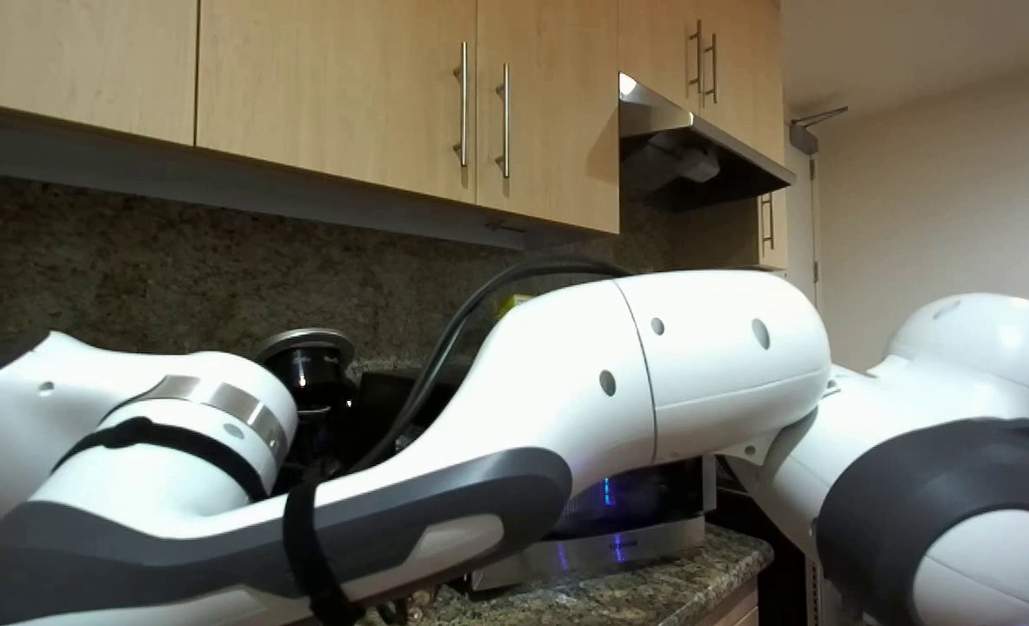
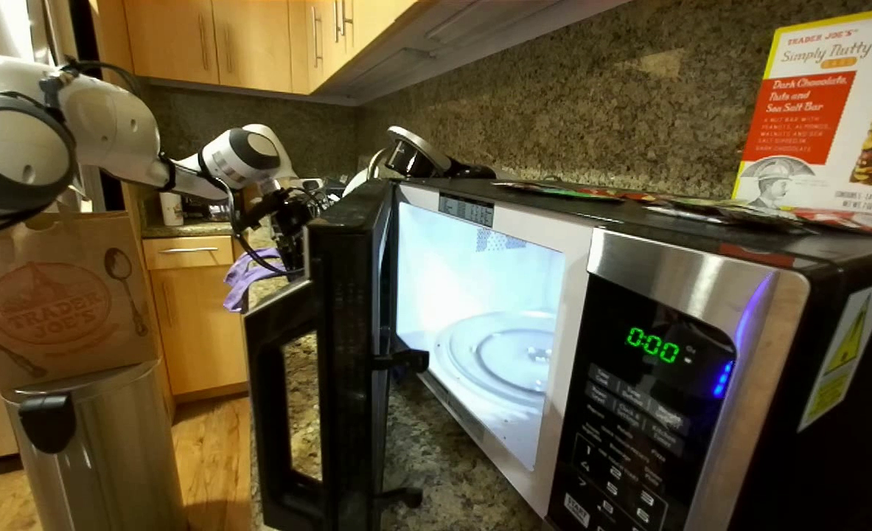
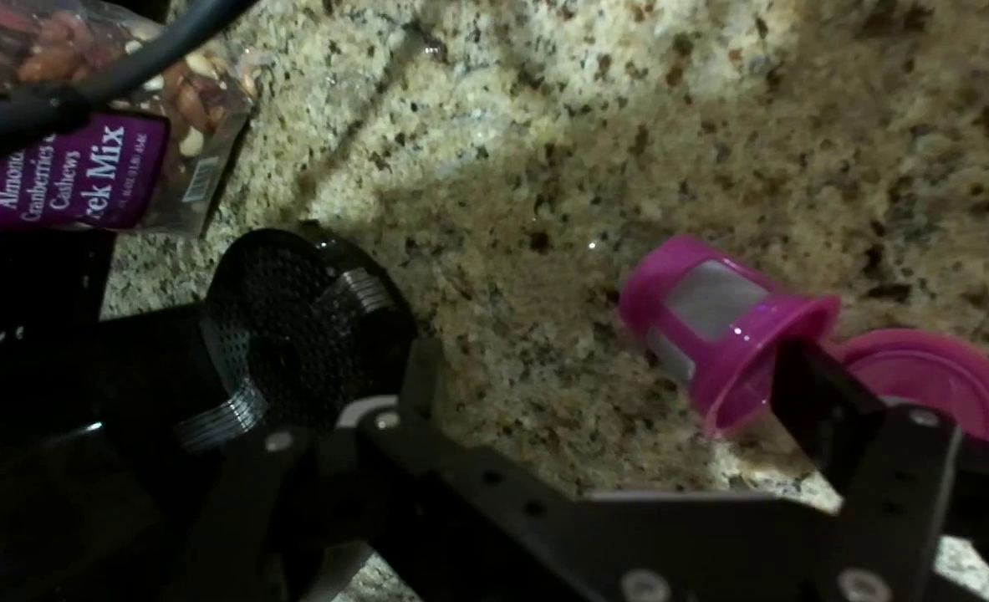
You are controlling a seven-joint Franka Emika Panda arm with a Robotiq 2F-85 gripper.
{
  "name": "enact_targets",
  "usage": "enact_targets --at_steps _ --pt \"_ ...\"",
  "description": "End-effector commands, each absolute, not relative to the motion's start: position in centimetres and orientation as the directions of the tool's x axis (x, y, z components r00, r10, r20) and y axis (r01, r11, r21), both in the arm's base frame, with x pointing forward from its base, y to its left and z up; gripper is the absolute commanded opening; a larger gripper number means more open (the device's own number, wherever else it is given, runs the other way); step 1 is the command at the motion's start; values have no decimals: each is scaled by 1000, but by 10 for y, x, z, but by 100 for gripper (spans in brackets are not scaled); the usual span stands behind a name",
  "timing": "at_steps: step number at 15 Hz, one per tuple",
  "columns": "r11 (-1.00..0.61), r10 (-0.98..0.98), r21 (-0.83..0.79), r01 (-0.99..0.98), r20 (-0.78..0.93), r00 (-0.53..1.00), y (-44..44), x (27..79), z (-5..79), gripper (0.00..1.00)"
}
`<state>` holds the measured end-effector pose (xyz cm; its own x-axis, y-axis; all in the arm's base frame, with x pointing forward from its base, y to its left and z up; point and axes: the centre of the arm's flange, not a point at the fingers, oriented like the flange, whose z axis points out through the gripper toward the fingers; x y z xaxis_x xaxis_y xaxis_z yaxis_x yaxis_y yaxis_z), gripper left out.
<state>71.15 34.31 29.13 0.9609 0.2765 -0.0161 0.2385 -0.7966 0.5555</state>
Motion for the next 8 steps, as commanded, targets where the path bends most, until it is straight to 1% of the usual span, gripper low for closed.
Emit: enact_targets --at_steps 1,4,5,6,8 --pt "-778 248 601 184 24 969 376 768 288 100" --pt "-765 238 622 166 34 971 376 771 284 100" --pt "-759 234 631 159 36 972 377 771 283 75" --pt "-753 238 638 162 34 971 378 771 282 74" --pt "-752 244 638 165 36 969 381 770 280 60"
